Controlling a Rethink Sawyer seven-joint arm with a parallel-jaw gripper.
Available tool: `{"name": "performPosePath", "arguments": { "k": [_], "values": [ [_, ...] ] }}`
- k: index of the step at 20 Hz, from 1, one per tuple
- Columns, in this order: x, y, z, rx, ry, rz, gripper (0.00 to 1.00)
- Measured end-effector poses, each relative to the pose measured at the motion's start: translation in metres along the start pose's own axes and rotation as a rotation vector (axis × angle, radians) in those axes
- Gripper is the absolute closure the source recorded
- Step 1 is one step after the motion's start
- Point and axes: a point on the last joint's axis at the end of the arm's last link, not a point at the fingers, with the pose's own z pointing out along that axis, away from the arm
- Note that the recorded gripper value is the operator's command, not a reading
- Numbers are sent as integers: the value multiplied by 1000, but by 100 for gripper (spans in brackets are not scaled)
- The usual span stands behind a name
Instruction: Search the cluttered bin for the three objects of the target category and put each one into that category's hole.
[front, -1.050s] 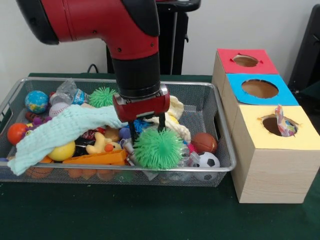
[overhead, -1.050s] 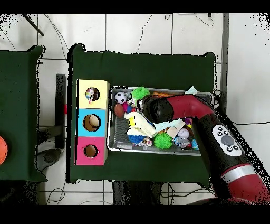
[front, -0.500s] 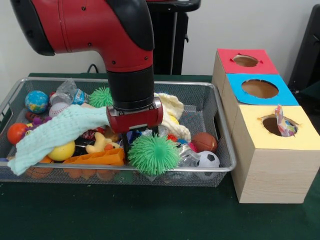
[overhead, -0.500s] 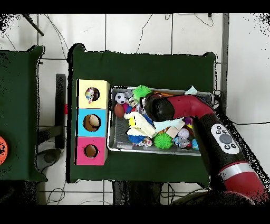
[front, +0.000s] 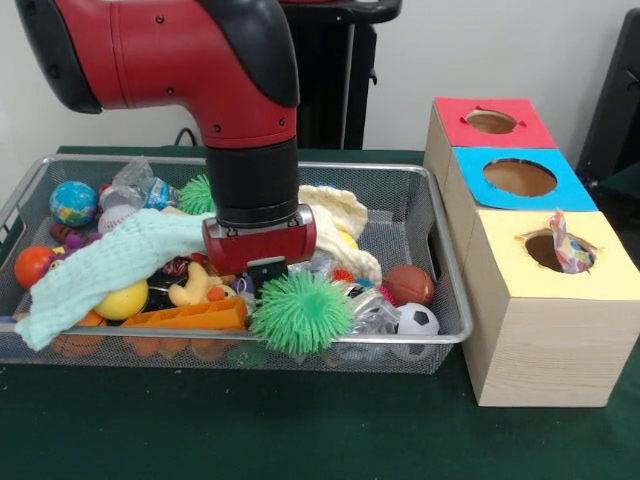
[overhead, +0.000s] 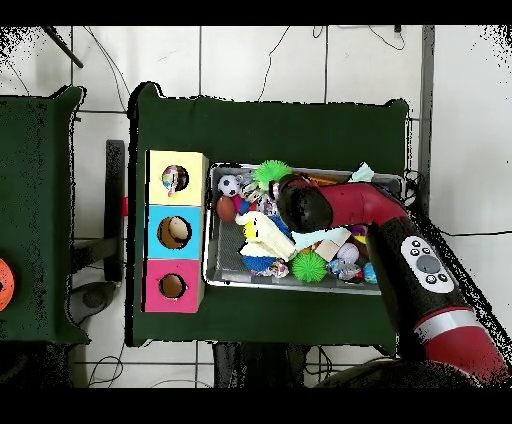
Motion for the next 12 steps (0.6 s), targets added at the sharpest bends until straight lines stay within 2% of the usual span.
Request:
{"name": "performPosePath", "arguments": {
  "k": [7, 12],
  "values": [
    [4, 4, 1, 28, -22, -19, 100],
    [14, 5, -21, 14, -10, 7, 100]
  ]
}}
